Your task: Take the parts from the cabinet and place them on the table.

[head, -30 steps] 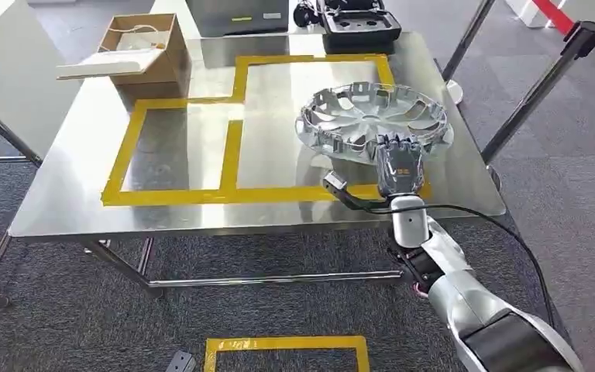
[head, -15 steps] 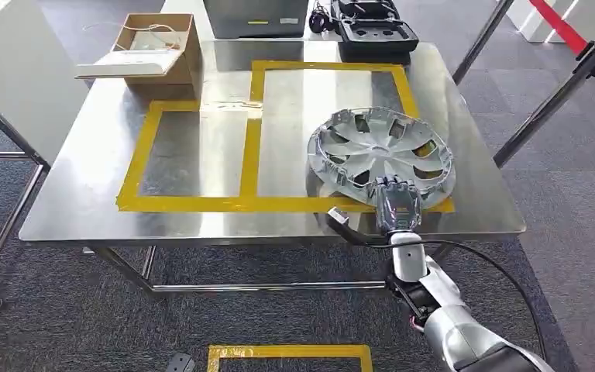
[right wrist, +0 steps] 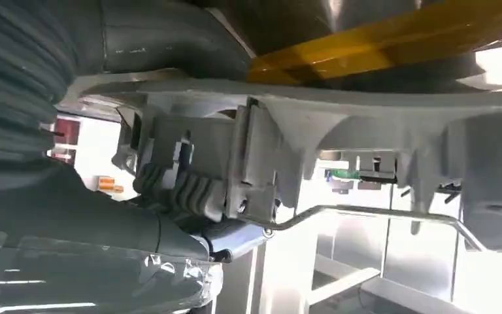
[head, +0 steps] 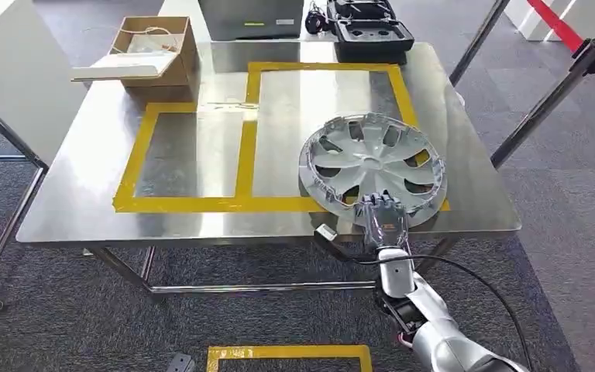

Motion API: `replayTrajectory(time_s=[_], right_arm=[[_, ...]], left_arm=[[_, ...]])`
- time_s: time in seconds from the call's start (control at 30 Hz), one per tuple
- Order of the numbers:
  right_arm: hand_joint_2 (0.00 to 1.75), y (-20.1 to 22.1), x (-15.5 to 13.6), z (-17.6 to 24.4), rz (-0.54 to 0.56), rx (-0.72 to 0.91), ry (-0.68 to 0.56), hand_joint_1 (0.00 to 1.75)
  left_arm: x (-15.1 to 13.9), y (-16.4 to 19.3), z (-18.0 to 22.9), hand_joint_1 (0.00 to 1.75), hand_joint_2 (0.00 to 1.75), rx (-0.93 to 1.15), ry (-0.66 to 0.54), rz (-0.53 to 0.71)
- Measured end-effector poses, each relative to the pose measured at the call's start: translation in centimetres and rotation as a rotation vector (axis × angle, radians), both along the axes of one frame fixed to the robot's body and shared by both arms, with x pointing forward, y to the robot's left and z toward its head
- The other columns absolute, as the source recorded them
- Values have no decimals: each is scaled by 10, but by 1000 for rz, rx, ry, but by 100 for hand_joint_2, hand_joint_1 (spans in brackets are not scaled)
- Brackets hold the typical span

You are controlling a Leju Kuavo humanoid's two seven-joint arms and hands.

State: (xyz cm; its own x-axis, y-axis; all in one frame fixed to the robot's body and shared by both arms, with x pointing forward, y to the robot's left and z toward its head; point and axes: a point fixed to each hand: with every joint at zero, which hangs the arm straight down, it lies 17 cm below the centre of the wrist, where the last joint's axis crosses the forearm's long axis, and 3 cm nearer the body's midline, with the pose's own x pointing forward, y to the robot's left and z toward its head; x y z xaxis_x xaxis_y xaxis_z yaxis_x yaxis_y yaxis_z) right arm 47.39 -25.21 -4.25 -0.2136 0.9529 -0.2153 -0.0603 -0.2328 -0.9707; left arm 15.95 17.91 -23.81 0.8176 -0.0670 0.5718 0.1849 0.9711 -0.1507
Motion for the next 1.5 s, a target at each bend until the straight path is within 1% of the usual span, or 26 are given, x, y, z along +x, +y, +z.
replayTrajectory(time_s=[0.17, 0.33, 0.57, 0.73, 0.83, 1.0, 1.13, 1.3, 1.5], right_arm=[[175, -19, 2, 0, -60, -36, -10, 175], [175, -65, 14, 19, -157, -102, -71, 175], [175, -120, 49, 72, -242, -164, -186, 175], [175, -143, 69, 108, -253, -193, -248, 175], [175, -145, 75, 119, -242, -198, -266, 175], [175, -139, 77, 120, -221, -200, -269, 175], [175, -126, 78, 119, -189, -190, -269, 175], [175, -97, 79, 116, -131, -169, -266, 175], [175, -79, 79, 114, -103, -158, -267, 175]], left_arm=[[-3, -4, 0, 0, 175, -14, 14, -15], [-5, -4, -1, 0, 175, -12, 27, -19], [-7, -6, -1, 0, 175, -20, 30, -31], [-10, -6, -1, 0, 175, -28, 33, -50], [-12, -4, -2, 0, 175, -29, 37, -61], [-15, 1, -3, 0, 175, -29, 46, -73], [-13, 8, -3, 0, 175, -27, 50, -79], [-11, 16, -4, 0, 175, -17, 46, -76], [-8, 19, -4, 0, 175, 1, 33, -65]])
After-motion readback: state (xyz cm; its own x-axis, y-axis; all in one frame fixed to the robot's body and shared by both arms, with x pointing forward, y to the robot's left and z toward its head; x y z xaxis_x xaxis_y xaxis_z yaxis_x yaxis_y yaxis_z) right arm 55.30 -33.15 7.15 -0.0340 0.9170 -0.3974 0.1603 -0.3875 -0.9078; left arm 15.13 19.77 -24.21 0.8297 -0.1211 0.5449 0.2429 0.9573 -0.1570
